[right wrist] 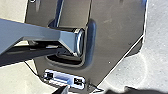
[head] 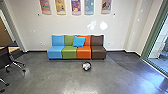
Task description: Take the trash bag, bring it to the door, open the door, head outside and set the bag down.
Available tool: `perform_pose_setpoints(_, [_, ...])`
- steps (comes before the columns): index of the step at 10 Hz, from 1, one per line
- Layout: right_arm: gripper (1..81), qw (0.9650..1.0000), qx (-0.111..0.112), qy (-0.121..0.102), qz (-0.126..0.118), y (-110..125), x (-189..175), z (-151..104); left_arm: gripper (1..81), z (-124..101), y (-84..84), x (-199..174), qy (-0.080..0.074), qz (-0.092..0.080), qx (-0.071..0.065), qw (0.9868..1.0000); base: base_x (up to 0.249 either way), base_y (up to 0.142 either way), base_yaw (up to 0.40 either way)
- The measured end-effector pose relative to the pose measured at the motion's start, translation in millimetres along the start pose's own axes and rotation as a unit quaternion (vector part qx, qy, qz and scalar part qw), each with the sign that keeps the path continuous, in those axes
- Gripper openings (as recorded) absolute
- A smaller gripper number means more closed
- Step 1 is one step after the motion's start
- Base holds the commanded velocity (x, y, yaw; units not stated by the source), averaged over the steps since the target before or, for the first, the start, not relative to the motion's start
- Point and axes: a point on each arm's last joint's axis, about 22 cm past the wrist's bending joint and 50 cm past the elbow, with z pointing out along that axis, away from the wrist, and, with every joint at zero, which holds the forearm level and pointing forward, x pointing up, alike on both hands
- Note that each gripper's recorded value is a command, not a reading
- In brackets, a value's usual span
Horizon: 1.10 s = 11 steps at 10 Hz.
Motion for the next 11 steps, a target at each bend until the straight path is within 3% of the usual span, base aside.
perform_pose_setpoints(11, [81.1,1.0000,-0.001,0.000,-0.001,1.1,1.6,-0.2,81.1,0.0,0.0,0.0,0.000,0.001,0.000,1.0000,0.146,0.000,0.000])
